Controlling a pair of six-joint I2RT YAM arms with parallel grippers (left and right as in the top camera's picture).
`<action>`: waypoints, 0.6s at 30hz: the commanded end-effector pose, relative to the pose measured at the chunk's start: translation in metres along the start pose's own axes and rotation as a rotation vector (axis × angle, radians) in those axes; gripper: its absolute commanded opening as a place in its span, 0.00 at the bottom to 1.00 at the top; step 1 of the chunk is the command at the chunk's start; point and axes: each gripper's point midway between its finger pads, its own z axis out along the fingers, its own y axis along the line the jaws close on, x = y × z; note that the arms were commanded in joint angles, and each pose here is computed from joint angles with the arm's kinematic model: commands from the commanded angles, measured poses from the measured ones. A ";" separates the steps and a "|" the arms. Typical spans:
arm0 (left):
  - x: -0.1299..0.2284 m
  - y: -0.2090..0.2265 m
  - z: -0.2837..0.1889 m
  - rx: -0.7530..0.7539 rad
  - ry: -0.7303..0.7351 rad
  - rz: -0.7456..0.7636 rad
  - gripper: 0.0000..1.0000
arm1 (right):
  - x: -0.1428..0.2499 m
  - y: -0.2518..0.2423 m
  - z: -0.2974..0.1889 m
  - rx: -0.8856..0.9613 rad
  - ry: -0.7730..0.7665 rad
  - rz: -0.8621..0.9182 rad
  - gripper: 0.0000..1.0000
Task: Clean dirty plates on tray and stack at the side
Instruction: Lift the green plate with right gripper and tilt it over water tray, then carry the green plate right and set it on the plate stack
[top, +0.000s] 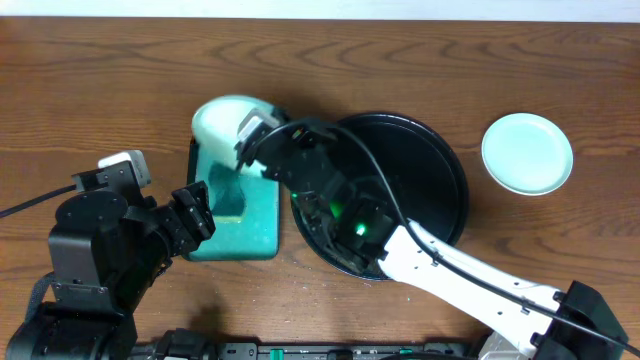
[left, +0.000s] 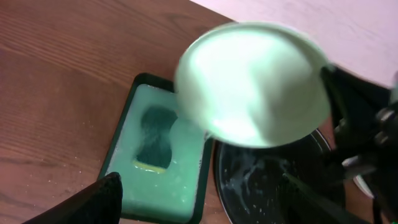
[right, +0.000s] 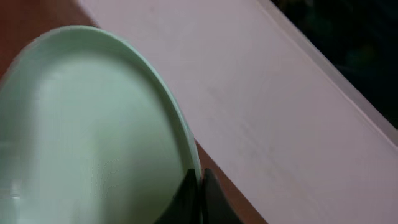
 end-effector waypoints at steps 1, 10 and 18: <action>-0.004 0.001 -0.002 -0.005 -0.014 0.012 0.80 | -0.008 -0.021 -0.002 0.051 -0.022 0.213 0.01; -0.004 0.001 -0.002 -0.005 -0.014 0.012 0.80 | -0.013 0.004 -0.005 -0.063 -0.049 0.018 0.01; -0.004 0.001 -0.002 -0.005 -0.014 0.012 0.80 | 0.075 -0.038 0.012 0.098 0.233 0.693 0.01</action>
